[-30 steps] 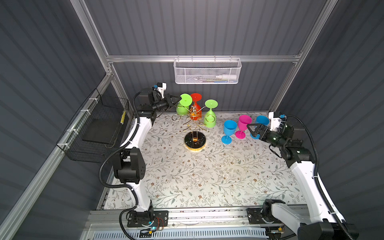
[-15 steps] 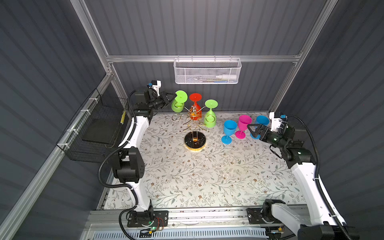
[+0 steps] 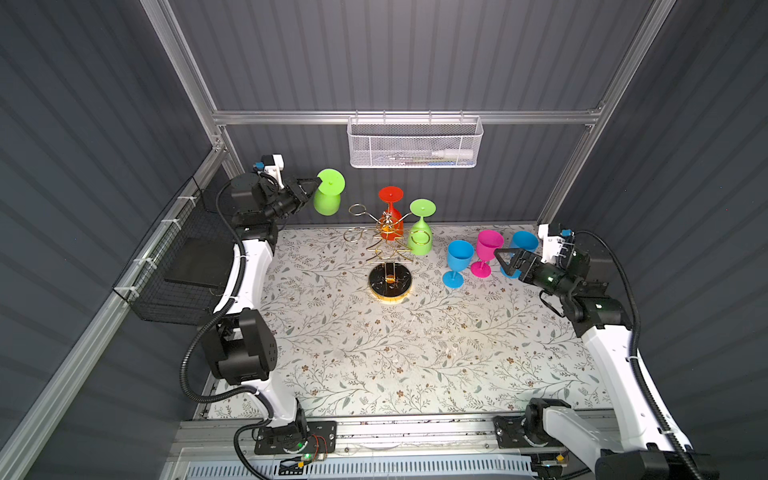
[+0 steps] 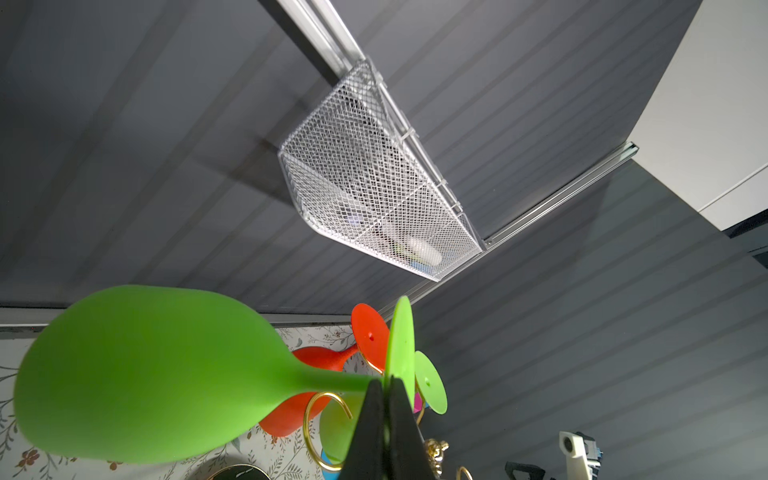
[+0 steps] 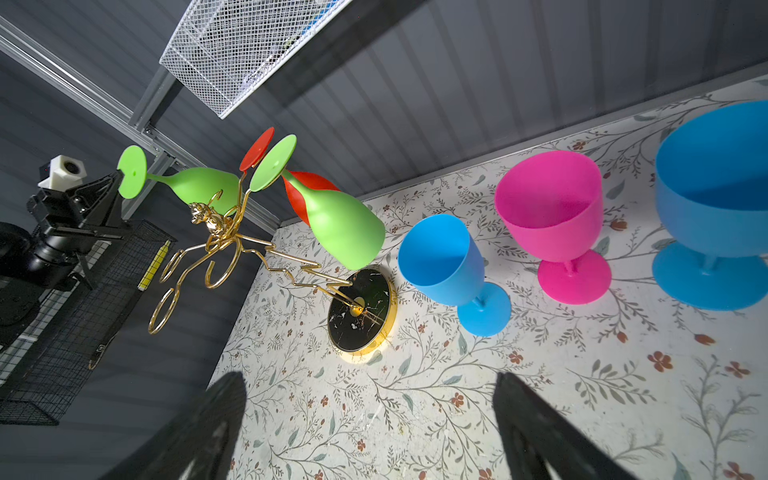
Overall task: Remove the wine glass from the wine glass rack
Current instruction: 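Pull the green glass up with the left gripper while the right approaches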
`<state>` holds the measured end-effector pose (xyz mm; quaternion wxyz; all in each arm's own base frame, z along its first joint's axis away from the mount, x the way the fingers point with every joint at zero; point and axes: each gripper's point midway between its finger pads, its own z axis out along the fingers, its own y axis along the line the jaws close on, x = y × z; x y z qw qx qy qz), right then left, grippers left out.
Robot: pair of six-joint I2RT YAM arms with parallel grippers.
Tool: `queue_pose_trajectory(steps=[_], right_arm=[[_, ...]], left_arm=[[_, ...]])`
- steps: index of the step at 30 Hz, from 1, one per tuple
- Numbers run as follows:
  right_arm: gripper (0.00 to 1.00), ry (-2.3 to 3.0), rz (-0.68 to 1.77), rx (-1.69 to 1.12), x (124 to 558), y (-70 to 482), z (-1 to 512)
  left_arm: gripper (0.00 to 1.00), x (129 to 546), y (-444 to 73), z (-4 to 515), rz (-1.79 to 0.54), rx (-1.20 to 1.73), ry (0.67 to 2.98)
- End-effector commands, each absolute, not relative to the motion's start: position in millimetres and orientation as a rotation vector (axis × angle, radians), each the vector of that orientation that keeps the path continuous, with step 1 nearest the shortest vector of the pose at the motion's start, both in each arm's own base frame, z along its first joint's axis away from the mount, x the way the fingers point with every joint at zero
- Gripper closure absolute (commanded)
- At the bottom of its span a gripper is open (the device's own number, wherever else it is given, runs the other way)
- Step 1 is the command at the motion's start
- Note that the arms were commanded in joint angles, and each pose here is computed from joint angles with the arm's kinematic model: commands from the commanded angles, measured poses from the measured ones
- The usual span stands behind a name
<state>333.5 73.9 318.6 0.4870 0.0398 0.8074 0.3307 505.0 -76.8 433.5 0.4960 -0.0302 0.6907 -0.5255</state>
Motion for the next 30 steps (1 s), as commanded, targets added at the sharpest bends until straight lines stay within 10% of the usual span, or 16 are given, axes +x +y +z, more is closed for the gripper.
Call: queue_pose_trajectory(steps=[1,30], right_arm=[[0.05,1.951,0.786,0.063,333.6,75.1,325.7],[0.05,1.750,0.771,-0.218,329.8,119.6,394.7]], left_arm=[[1.00,477.3,-72.6,467.6,-1.323,-0.023,1.598],[1.00,353.8,-93.3,558.3,-1.511,0.192,1.461]])
